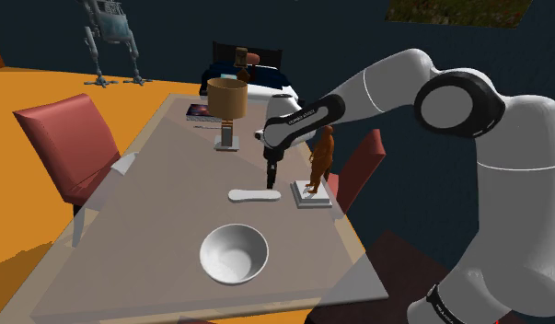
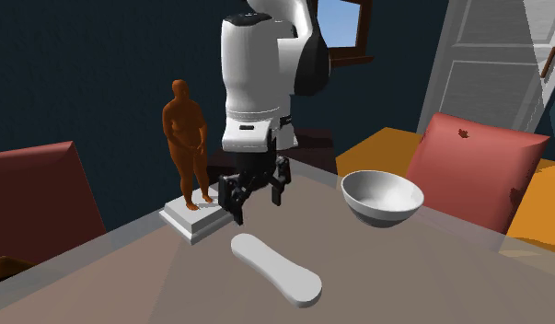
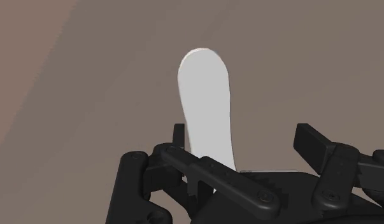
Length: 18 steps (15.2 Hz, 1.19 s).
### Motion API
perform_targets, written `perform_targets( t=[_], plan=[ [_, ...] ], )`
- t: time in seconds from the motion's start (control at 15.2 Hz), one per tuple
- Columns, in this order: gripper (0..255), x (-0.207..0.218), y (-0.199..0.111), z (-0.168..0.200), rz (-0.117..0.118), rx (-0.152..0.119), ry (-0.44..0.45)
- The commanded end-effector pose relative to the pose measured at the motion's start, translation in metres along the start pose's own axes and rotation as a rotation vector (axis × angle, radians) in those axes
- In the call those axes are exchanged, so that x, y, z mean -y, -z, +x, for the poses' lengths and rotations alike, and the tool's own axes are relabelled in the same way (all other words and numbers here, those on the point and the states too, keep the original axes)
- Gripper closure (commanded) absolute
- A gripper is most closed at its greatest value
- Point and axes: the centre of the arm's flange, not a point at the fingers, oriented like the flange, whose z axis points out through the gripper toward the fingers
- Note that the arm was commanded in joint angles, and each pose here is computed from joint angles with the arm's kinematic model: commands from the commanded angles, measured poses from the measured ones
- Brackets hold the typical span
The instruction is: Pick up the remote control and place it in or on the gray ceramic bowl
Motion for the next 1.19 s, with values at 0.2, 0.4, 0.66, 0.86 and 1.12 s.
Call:
perform_targets(
  t=[0.2, 0.4, 0.66, 0.86, 1.12],
  plan=[
    [0, -0.012, -0.046, 0.048, 0.009, -0.005, 0.100],
    [0, -0.013, -0.061, 0.053, 0.009, -0.005, 0.110],
    [0, -0.013, -0.082, 0.053, 0.009, -0.005, 0.110],
    [0, -0.012, -0.090, 0.053, 0.009, -0.005, 0.110],
    [0, -0.012, -0.090, 0.053, 0.009, -0.005, 0.110]
  ],
)
